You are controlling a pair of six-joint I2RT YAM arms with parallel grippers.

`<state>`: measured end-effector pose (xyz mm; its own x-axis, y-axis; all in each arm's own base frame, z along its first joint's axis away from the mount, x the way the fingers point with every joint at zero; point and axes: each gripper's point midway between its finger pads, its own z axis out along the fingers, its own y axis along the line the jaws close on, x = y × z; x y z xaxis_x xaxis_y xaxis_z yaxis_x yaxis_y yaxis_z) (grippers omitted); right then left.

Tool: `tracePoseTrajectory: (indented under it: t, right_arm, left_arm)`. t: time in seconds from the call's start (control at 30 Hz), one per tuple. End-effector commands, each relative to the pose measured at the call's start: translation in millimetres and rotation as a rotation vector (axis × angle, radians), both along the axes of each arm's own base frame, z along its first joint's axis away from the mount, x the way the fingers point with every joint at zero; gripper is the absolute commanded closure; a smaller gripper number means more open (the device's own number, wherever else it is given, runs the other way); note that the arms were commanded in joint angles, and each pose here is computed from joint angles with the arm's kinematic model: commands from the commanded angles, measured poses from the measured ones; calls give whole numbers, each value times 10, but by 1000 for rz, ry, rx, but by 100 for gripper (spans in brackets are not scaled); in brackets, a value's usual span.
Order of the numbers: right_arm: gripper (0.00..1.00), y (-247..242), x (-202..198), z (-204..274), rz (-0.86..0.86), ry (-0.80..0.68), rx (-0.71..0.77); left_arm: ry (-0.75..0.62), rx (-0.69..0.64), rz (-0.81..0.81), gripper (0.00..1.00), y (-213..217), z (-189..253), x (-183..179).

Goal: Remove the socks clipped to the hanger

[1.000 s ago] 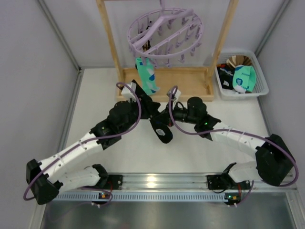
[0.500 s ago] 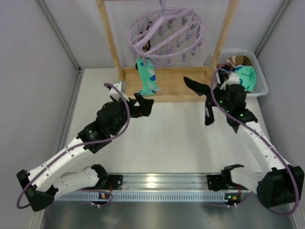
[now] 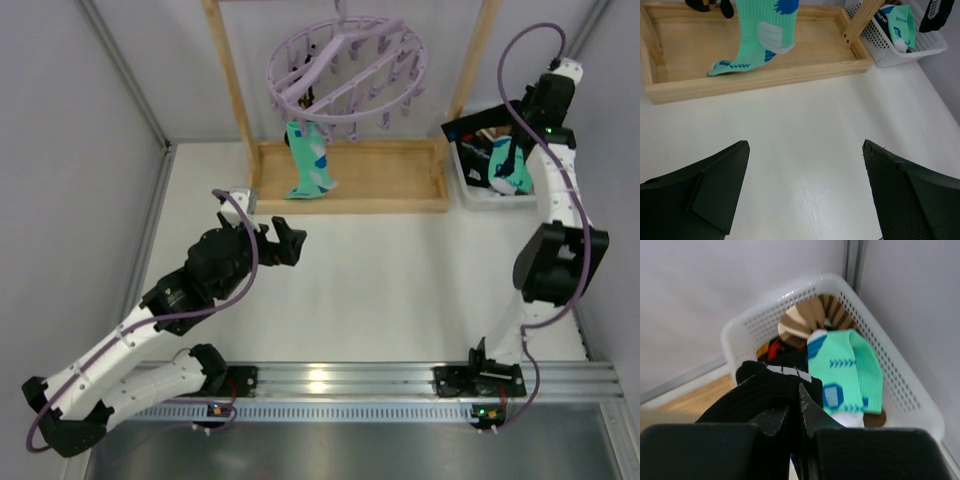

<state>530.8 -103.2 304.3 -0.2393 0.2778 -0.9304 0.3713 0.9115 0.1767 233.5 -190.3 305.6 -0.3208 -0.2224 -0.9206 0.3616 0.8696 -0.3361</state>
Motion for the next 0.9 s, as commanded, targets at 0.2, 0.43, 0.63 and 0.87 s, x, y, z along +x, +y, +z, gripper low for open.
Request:
tracePoseTrajectory:
  t: [0.2, 0.43, 0.63, 0.87]
  right_arm:
    - [66, -467, 518, -564, -16, 158, -36]
    - [47, -406, 579, -565, 21, 148, 72]
    - [39, -48, 371, -795, 97, 229, 158]
    - [33, 537, -357, -658, 125, 160, 145]
  left_arm:
    - [-50, 42, 21, 2, 173, 137, -38]
    - [-3, 44, 29, 2, 125, -39, -4]
    - [26, 43, 26, 1, 79, -118, 16]
    - [60, 65, 25, 2, 50, -284, 32]
